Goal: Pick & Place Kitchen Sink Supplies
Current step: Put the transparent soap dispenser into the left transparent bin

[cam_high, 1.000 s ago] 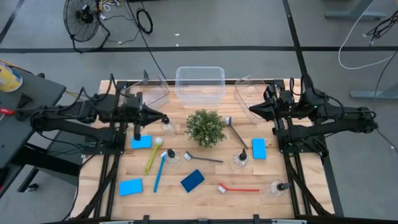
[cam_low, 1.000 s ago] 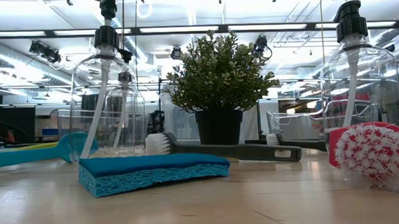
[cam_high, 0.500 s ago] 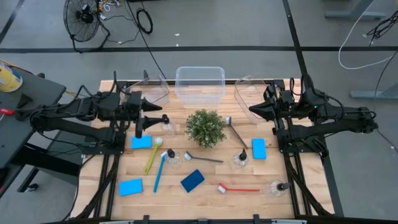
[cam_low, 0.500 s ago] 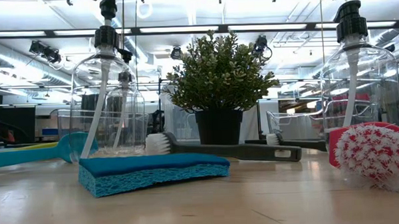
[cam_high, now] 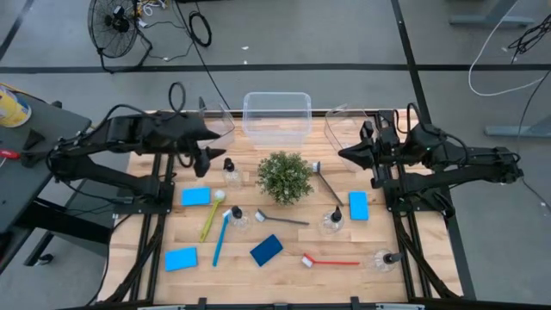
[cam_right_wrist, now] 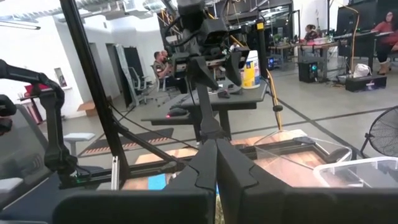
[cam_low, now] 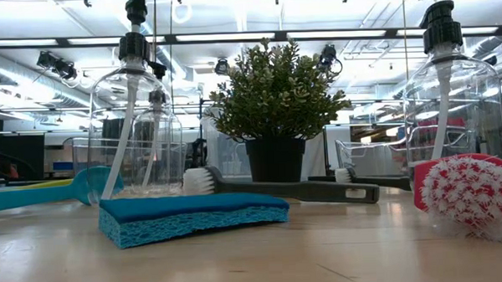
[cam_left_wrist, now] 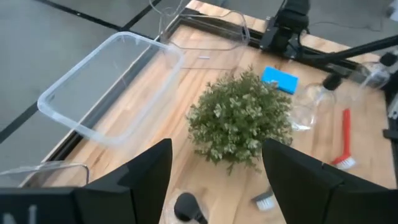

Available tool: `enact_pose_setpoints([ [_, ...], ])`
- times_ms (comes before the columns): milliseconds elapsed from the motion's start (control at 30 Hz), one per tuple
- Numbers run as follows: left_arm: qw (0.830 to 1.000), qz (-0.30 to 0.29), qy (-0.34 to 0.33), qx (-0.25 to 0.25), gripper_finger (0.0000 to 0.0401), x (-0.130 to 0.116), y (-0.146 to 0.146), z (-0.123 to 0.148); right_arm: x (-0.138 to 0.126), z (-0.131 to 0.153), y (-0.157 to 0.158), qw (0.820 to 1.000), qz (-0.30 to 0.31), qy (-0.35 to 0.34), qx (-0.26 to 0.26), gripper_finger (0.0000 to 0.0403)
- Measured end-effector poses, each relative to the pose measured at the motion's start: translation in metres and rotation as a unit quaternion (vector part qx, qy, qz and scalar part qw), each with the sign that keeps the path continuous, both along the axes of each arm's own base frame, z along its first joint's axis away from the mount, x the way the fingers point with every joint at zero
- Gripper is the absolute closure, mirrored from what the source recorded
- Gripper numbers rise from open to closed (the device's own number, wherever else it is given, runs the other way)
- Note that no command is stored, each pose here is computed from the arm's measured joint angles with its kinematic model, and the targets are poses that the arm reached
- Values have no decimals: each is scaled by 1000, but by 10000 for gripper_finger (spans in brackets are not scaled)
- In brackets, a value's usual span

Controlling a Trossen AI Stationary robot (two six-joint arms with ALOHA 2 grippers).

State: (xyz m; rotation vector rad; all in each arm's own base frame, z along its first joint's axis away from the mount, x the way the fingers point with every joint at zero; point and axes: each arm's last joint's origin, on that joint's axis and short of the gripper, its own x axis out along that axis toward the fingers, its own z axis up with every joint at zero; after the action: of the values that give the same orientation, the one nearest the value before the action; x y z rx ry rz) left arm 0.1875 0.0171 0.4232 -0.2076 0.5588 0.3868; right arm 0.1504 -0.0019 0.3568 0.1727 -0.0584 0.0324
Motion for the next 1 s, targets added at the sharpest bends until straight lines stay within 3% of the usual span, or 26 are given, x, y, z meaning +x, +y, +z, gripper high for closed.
enact_pose_setpoints([
  [333,996,-66,50,-26,149,30,-1,-14,0,-1,0,1000,1,6,0,394],
  [600,994,-28,81,-64,149,49,1,-29,1,-9,0,999,0,47,1,394],
  [767,993,-12,105,-50,149,62,3,-39,1,-11,0,998,0,58,1,394],
  [900,992,26,122,-21,149,67,6,-46,1,-12,0,998,0,61,1,394],
  [1000,987,65,143,-29,149,65,12,-50,1,-12,0,998,0,63,1,394],
])
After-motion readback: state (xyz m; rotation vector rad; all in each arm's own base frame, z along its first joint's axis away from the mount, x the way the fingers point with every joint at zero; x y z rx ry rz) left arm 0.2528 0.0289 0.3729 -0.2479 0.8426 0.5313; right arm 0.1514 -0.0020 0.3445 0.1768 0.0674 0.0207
